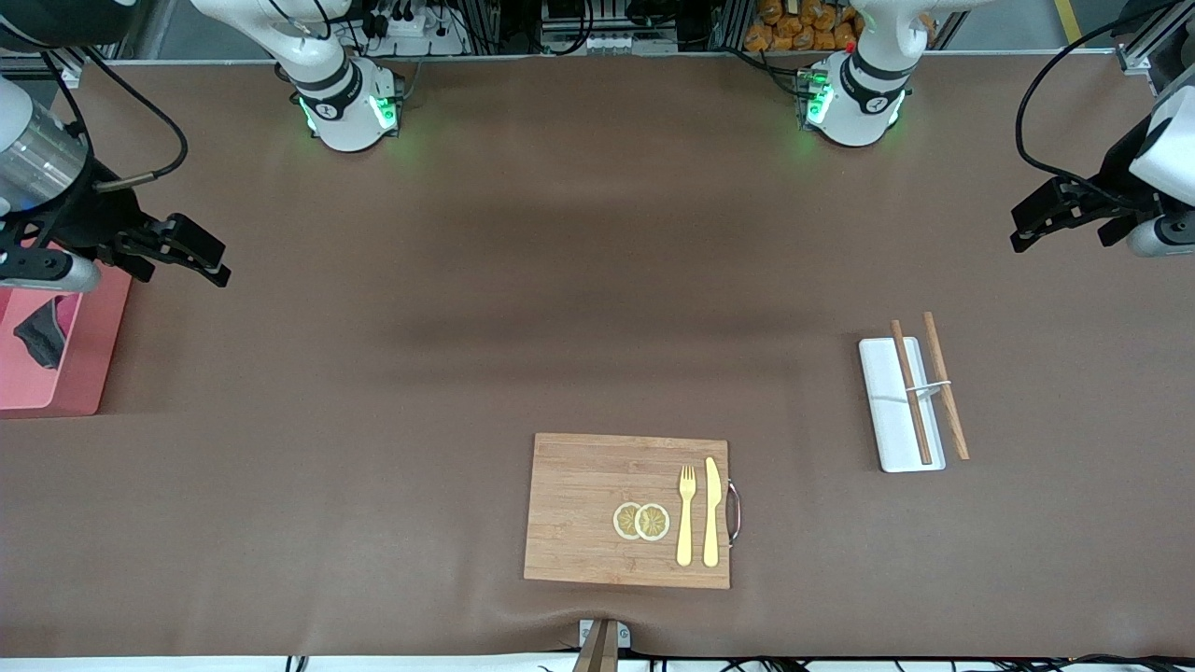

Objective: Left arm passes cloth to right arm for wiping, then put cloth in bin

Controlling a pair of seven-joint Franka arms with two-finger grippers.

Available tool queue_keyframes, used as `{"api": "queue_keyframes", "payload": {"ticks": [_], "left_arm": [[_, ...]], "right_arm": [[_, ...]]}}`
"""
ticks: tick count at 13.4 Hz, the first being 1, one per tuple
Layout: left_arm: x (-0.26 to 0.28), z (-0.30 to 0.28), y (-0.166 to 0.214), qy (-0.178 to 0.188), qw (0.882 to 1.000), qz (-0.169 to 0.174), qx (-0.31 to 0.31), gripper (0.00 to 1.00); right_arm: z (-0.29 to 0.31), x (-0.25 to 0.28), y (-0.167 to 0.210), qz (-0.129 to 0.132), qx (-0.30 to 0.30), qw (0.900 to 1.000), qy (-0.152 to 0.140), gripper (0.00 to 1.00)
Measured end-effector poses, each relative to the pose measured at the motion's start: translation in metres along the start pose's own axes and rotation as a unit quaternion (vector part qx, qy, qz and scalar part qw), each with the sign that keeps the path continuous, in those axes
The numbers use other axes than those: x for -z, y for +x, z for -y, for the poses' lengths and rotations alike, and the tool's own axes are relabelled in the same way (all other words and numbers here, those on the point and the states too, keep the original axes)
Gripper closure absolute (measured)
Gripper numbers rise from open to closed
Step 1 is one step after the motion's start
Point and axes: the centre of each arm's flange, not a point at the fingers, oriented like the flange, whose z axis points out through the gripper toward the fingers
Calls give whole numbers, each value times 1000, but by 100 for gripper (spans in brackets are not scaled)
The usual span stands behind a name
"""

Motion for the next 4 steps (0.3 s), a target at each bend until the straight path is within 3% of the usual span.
{"api": "queue_keyframes", "payload": {"ticks": [4], "left_arm": [[6,0,0,-1,1000,-6,-7,0]], "right_arm": [[0,0,0,0,23,1000,0,0]]}}
